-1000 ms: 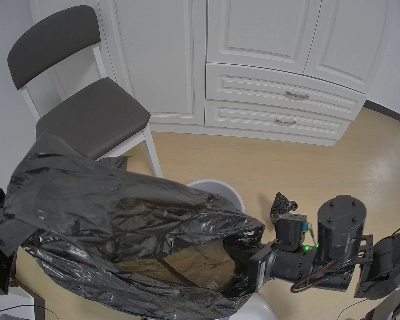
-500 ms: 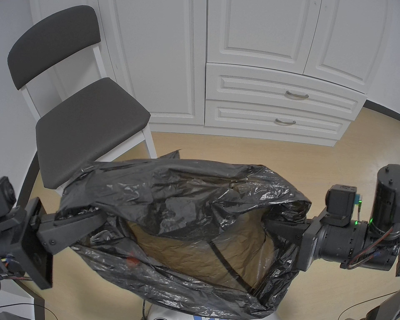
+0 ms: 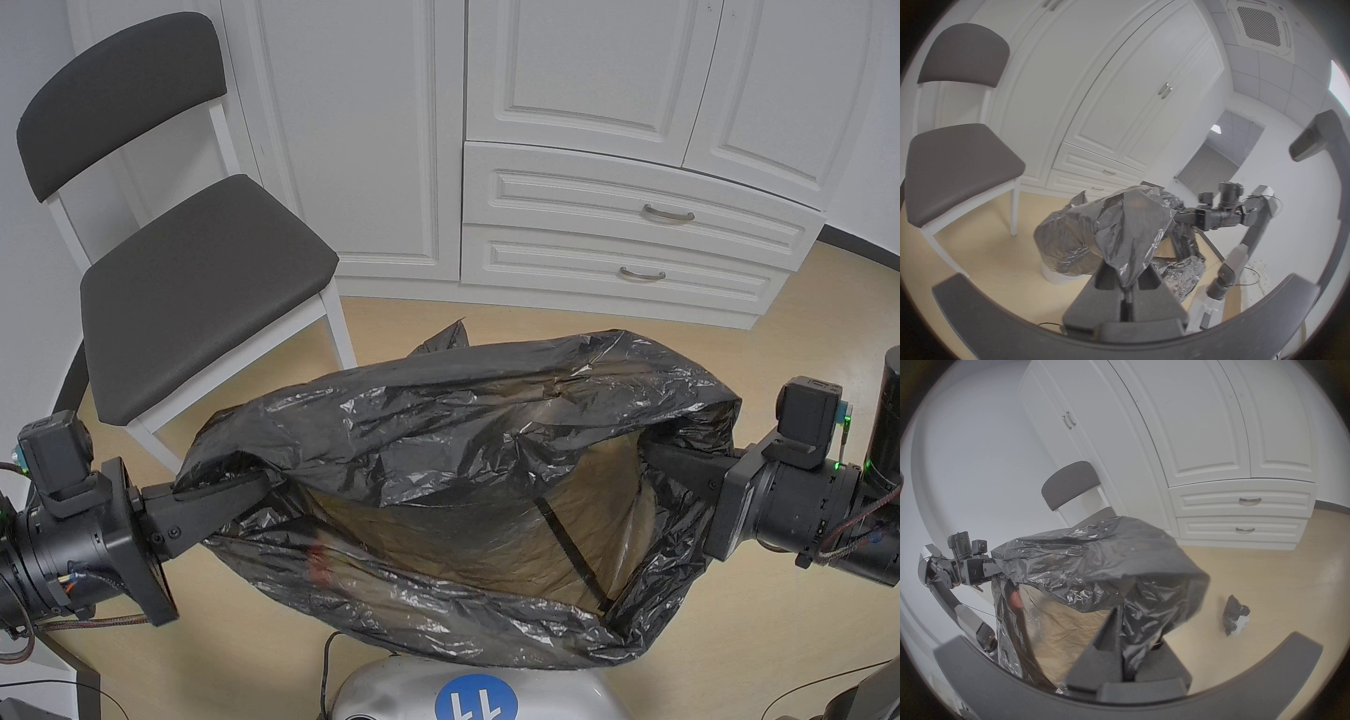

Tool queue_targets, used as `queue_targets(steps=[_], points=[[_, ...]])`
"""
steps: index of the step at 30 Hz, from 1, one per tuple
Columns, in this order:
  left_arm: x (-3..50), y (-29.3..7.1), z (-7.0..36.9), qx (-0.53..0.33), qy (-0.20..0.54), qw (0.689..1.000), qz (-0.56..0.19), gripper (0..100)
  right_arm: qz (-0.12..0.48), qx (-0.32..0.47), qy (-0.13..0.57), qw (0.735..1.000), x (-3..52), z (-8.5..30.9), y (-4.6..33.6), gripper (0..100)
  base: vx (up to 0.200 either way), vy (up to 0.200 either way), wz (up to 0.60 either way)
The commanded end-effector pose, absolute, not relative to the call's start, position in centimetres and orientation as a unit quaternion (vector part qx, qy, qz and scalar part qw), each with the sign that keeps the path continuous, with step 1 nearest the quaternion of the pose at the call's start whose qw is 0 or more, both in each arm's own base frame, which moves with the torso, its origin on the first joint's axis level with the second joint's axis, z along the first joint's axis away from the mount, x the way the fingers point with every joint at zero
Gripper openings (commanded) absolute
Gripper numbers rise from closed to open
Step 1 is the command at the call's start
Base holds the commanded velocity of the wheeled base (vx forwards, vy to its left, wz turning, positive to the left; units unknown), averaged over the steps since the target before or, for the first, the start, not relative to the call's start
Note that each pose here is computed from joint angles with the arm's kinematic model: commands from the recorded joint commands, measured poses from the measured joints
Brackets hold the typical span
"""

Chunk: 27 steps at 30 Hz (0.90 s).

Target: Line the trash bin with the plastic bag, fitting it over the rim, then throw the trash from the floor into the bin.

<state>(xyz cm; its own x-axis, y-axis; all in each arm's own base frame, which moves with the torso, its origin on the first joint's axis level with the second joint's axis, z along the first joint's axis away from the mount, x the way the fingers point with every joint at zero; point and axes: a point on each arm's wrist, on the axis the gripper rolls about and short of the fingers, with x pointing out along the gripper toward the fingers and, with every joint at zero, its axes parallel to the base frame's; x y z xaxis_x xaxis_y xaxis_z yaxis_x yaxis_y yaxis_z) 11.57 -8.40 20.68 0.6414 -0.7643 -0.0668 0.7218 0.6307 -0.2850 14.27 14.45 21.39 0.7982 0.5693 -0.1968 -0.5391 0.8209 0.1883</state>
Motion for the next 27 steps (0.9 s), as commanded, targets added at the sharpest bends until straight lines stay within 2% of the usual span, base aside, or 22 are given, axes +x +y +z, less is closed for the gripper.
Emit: queue_targets(steps=[1,6,12,19,27], points=[[12.9,-9.3,20.3,-0.112,0.109,0.910,-0.383,0,0.276,0.060,0.106,0.953,13.8,22.1,13.2,0,0.000,0.000,0.00],[13.4,-9.8,20.1,-0.101,0.110,0.925,-0.350,0,0.272,0.050,0.123,0.953,12.9,22.3,12.3,0,0.000,0.000,0.00],[13.2,-9.8,19.8,-0.081,0.108,0.926,-0.353,0,0.272,0.044,0.134,0.952,13.0,21.8,12.4,0,0.000,0.000,0.00],[13.2,-10.0,19.4,-0.077,0.116,0.924,-0.356,0,0.275,0.033,0.142,0.950,12.9,21.3,12.5,0,0.200,0.000,0.00],[12.8,-9.7,18.4,-0.059,0.105,0.926,-0.358,0,0.274,0.014,0.149,0.950,12.9,20.7,12.4,0,0.000,0.000,0.00]])
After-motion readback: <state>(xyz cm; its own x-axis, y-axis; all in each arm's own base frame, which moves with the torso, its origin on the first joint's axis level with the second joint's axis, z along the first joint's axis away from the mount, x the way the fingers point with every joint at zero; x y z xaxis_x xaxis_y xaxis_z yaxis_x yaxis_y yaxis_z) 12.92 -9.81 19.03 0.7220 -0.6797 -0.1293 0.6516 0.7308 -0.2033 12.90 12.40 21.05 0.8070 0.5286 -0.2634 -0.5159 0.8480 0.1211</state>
